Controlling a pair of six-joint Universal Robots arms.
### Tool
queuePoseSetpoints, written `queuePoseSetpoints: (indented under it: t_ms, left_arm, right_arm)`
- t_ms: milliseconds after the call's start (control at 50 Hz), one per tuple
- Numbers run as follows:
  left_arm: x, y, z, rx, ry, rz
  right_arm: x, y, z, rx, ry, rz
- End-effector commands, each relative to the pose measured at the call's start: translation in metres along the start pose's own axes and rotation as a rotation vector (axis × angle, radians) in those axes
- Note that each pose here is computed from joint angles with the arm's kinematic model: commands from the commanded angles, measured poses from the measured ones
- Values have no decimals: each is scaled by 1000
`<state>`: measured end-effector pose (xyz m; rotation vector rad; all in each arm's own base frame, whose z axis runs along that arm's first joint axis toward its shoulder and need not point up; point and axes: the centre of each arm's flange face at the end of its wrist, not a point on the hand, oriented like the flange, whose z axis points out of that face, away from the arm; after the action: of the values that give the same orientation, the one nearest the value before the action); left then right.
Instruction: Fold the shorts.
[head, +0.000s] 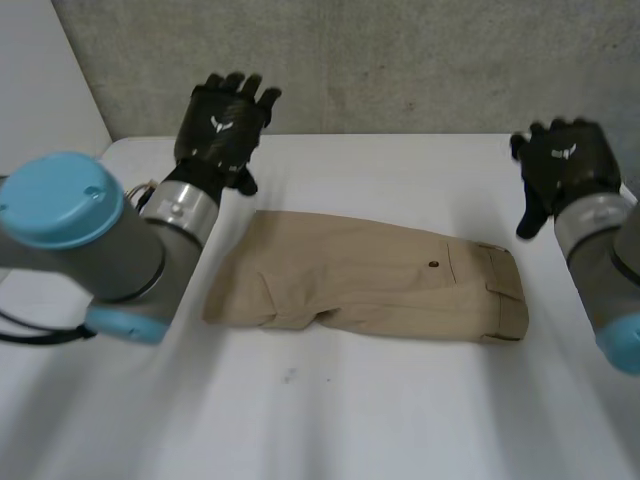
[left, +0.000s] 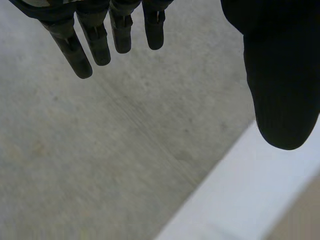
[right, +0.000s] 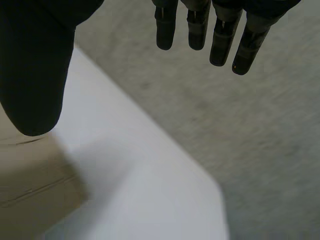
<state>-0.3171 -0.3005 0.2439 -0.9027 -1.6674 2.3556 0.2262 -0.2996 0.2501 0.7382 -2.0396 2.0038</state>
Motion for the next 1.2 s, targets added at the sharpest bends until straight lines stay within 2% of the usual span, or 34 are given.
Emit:
queuePoseSetpoints:
  t_ms: [20,60,160,400,560,640,740,820,900,940,1000,1080,1100,1200]
  left_arm:
    - [0,3,-51,-168,37,-158]
    - [0,5,-64,-213,42,-214]
    - [0,7,-84,-273,42,-279]
    - [2,12,-98,-310,45,-289]
    - [2,13,-100,-316,46,-290]
    - [2,12,-100,-315,46,-289]
    - [-5,8,-100,-301,28,-289]
    - [-8,10,-102,-309,17,-290]
    - [-7,12,-104,-316,17,-290]
    - [-7,12,-104,-318,17,-290]
    - [-7,12,-105,-319,19,-291]
    - [-5,11,-105,-316,23,-291]
    - [-5,11,-105,-316,23,-291]
    - [-5,11,-105,-315,26,-291]
  right_arm:
    - [-17,38,-37,-163,-134,72]
    - [-22,51,-43,-202,-160,92]
    - [-24,68,-46,-240,-198,117]
    - [-29,112,-20,-266,-173,132]
    - [3,111,-2,-224,-68,125]
    - [26,105,3,-206,-13,37]
    - [60,112,14,-249,51,-207]
    - [66,103,20,-228,47,-350]
    - [47,73,22,-120,13,-377]
    - [21,40,20,-8,-39,-384]
    - [-2,18,13,78,-93,-386]
    - [-62,-12,-15,237,-274,-401]
    - [-93,-14,-31,292,-389,-411]
    - [-157,5,-74,360,-702,-439]
